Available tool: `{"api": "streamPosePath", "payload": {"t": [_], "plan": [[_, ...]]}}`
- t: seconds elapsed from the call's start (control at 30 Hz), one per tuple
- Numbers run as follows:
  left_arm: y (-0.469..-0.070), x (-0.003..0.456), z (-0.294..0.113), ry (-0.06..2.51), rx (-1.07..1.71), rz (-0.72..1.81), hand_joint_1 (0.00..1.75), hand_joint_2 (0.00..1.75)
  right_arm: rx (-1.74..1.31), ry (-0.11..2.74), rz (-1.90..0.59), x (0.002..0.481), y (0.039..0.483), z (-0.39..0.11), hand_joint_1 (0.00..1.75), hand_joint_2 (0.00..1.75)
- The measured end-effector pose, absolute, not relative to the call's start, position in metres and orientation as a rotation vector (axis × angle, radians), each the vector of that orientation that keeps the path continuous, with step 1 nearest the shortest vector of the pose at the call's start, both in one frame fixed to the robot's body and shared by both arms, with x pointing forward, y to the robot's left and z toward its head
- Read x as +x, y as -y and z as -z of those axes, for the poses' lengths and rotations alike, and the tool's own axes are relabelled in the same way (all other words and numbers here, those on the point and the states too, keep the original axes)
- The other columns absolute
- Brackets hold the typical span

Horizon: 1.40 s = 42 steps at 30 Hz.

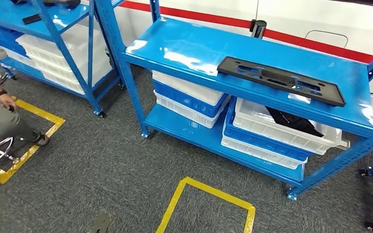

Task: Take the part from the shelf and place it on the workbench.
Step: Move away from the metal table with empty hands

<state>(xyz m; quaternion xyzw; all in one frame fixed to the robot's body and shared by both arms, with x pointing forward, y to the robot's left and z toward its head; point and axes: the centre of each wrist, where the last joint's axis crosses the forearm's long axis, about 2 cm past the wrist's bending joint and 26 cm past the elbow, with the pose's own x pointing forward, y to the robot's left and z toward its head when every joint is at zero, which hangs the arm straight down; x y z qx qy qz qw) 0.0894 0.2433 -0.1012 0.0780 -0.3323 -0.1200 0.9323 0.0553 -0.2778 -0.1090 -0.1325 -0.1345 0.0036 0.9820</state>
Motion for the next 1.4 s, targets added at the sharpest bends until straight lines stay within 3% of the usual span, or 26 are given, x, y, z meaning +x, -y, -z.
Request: {"api": "streamPosePath", "payload": {"t": [0.23,0.37,1.33,1.4], "plan": [[-0.2441,0.0893,0.1013,0.681,0.165,0.246,0.0,0.0,-0.27,0.269,-0.011,0.0546,0.2799,0.1092,0.0,0.0],[-0.2476,0.088,0.1018,0.679,0.176,0.247,0.0,1.75,-0.263,0.27,-0.011,0.0549,0.2772,0.1091,0.0,0.0],[-0.2459,0.0904,0.1013,0.654,0.166,0.236,0.0,1.75,-0.265,0.241,-0.025,0.0528,0.2788,0.1094,0.0,0.0],[-0.2459,0.0903,0.1013,0.652,0.166,0.236,0.0,1.75,-0.26,0.233,-0.027,0.0529,0.279,0.1095,0.0,0.87]]}}
